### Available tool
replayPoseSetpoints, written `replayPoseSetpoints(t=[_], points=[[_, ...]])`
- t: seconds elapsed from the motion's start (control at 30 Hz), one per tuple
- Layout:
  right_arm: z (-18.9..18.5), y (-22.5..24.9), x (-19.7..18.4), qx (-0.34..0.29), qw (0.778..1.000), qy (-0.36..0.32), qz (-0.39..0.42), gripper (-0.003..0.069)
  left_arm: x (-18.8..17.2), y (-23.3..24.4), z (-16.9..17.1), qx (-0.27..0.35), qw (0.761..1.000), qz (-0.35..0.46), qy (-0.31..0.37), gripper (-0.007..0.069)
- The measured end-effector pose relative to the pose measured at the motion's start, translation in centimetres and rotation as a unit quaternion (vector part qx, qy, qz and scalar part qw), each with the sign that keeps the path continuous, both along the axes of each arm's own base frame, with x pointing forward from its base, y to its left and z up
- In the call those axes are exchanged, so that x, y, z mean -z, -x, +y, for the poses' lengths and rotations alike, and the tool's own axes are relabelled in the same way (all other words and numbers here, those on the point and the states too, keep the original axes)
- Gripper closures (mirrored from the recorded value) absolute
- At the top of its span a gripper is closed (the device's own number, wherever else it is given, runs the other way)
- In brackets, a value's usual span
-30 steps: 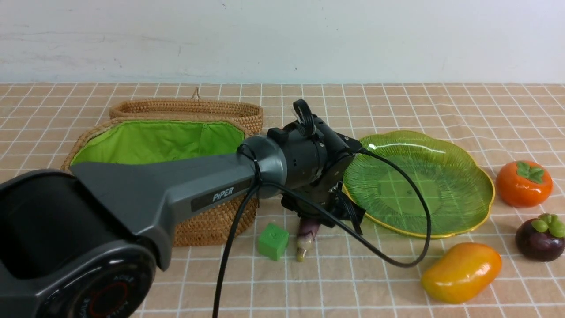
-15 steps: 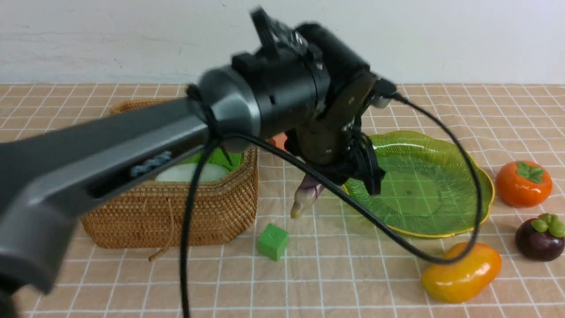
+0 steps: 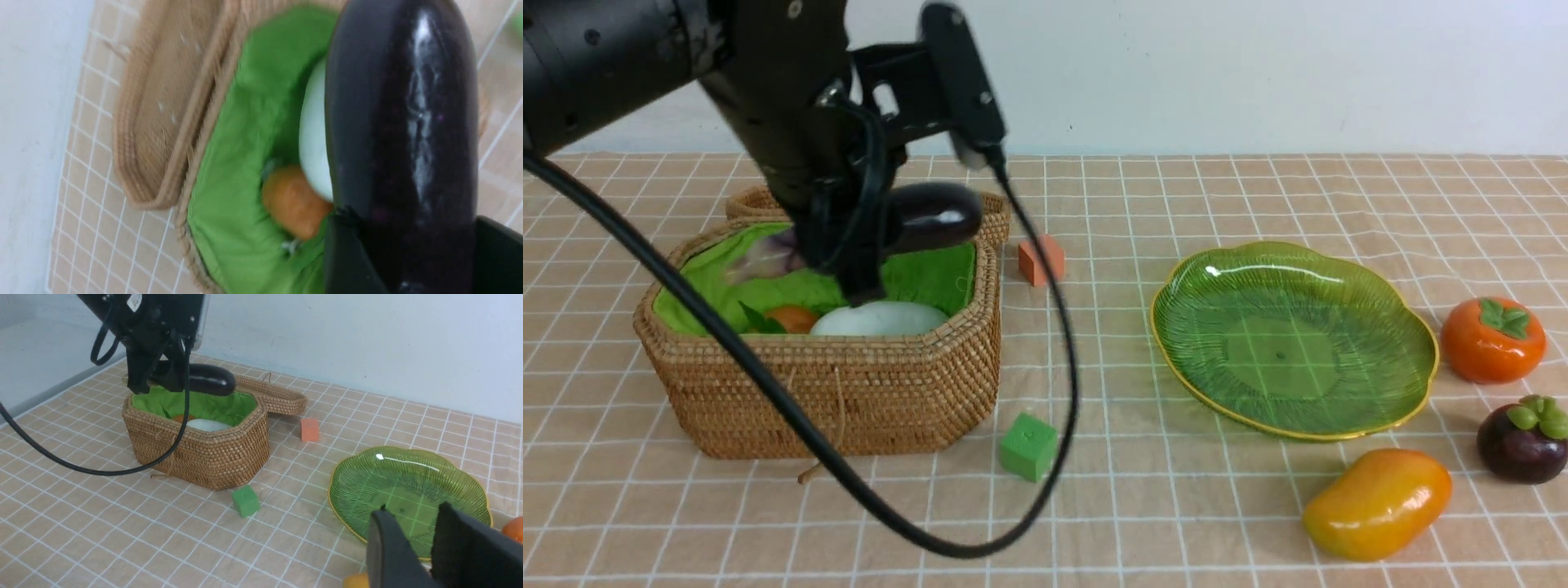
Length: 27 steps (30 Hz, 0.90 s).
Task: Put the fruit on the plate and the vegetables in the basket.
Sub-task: Use the left arm to grab an eggplant and put it into the left basket, then use the right arm to grab a mango and put it into the right plate
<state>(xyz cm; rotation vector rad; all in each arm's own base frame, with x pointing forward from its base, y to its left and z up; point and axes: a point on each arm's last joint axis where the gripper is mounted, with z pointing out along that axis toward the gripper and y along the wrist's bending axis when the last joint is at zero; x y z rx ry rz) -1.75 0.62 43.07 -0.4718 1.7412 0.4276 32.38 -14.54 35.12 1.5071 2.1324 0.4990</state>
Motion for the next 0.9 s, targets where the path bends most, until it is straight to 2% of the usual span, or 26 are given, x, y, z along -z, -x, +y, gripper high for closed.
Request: replayPoseSetpoints(t=[0.23,0.3,0.33,0.37,0.47,0.57,0.6,0.7,0.73,0.77,0.8,0.87,0.9], points=[[0.0,0.0,0.0,0.000,1.000,0.000,0.000,0.0472,3.0,-3.2,1.4,-0.028,1.000,-0.002,0.003,0.0273],[0.1,-0.1,0.1,-0.002,1.000,0.001,0.011,0.0470,3.1,-3.4,1.6,-0.055,0.998,-0.009,0.012,0.0196],[0.2,-0.4,0.2,-0.001,1.000,0.003,0.023,0.0469,3.0,-3.4,1.6,-0.072,0.997,-0.013,0.020,0.0134],[0.3,-0.5,0.2,-0.001,1.000,0.003,0.028,0.0469,3.0,-3.4,1.7,-0.081,0.996,-0.015,0.026,0.0113],[1.1,-2.1,0.5,-0.001,0.997,0.014,0.074,0.0466,2.4,-2.8,2.0,-0.131,0.990,-0.015,0.055,-0.0015],[1.9,-3.8,0.9,-0.004,0.992,0.029,0.121,0.0466,1.2,-1.8,2.1,-0.173,0.980,-0.014,0.095,-0.0016],[2.5,-4.9,1.1,-0.007,0.989,0.037,0.146,0.0466,0.0,-0.9,2.0,-0.184,0.975,-0.025,0.119,0.0029],[3.6,-7.2,1.7,-0.009,0.979,0.054,0.195,0.0463,-3.7,2.3,1.1,-0.187,0.961,-0.063,0.192,0.0233],[4.0,-8.0,2.0,-0.008,0.976,0.060,0.211,0.0463,-4.9,3.6,0.5,-0.183,0.955,-0.072,0.222,0.0336],[4.0,-8.0,2.0,-0.008,0.976,0.060,0.211,0.0463,-5.5,4.2,0.6,-0.182,0.952,-0.077,0.233,0.0357],[4.8,-9.8,2.6,-0.007,0.968,0.074,0.242,0.0462,-8.1,7.4,0.0,-0.180,0.931,-0.081,0.307,0.0538],[5.5,-11.4,3.3,-0.005,0.959,0.085,0.270,0.0459,-9.8,10.7,-0.2,-0.163,0.914,-0.071,0.364,0.0634],[5.5,-11.6,3.4,-0.005,0.958,0.086,0.274,0.0457,-10.2,11.3,0.1,-0.160,0.911,-0.073,0.372,0.0639]])
